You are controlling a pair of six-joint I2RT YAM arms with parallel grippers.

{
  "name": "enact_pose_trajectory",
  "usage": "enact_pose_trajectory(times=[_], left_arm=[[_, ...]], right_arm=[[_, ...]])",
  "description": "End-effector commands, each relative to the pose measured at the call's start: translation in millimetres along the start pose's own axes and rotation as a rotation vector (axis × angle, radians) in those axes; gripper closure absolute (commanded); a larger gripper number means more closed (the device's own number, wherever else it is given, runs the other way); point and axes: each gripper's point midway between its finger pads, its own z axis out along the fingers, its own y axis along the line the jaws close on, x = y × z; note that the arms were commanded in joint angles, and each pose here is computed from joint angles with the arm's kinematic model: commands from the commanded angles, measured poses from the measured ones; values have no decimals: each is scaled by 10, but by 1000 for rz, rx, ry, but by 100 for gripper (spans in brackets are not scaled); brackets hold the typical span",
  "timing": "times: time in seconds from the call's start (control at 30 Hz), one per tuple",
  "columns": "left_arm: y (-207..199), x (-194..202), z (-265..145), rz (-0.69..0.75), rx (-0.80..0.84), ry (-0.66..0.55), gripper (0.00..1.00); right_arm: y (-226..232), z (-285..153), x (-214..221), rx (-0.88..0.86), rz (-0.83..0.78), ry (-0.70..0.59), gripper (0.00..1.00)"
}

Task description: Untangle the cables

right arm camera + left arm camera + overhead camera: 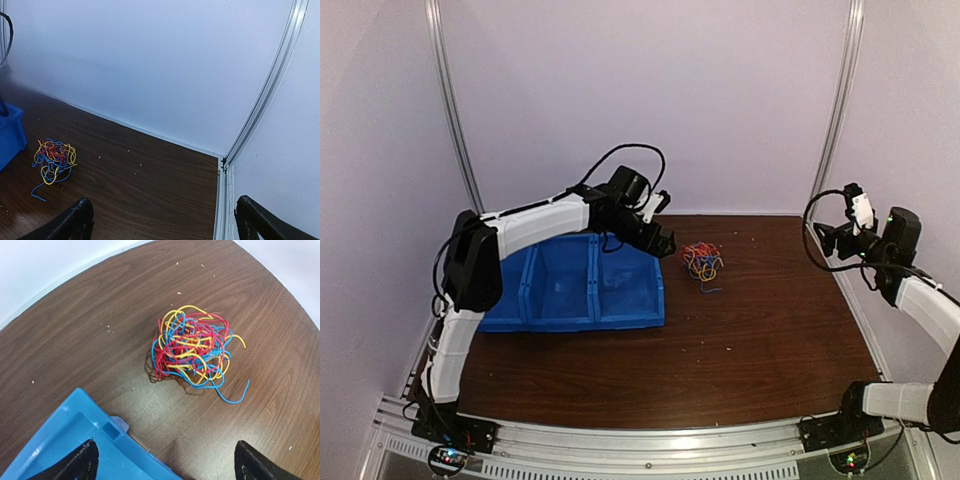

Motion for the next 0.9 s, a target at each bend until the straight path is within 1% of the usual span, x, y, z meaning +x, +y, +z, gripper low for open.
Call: enact_pose_trajectory(times=[0.0, 0.07, 0.13, 0.23, 0.33, 0.37, 0.4, 0.47, 0.53, 0.6, 0.67, 0.77, 0.83, 0.87], left_arm=[[-325, -308, -592, 71, 36, -113, 4], [-502, -384, -932, 113, 43, -166, 4], [-637, -380, -1157, 166, 41, -215, 4], [-656, -319, -1443, 201, 4, -303, 3], [-426, -245, -1676, 224, -133, -397, 2], [-328, -213, -1744, 234, -193, -415, 2], [-179, -175, -1811, 231, -281, -427, 2], [28, -77, -1901, 215, -399, -432, 2], [136, -63, -2027, 173, -461, -448, 2], [144, -78, -2207, 97, -459, -487, 2], [59, -51, -2286, 64, -395, -518, 2], [-43, 16, -2399, 61, -324, -582, 2], [-26, 64, -2461, 77, -333, -626, 2], [23, 118, -2455, 83, -359, -625, 2]], right_arm=[[29, -13, 27, -24, -2, -18, 0], [45, 30, 89, -42, 11, 0, 0], [88, 83, 159, -79, 28, 25, 0], [156, 151, 243, -134, 55, 53, 0], [213, 225, 221, -185, 71, 67, 1], [242, 277, 206, -210, 78, 97, 0], [318, 340, 248, -256, 95, 164, 0], [412, 513, 219, -322, 99, 244, 0], [477, 682, 164, -359, 113, 283, 0], [566, 878, 93, -370, 90, 305, 0], [750, 1051, 66, -380, 34, 338, 0], [1114, 1280, 113, -432, -51, 390, 2], [1350, 1389, 159, -499, -84, 402, 7], [1429, 1451, 177, -520, -94, 402, 8]])
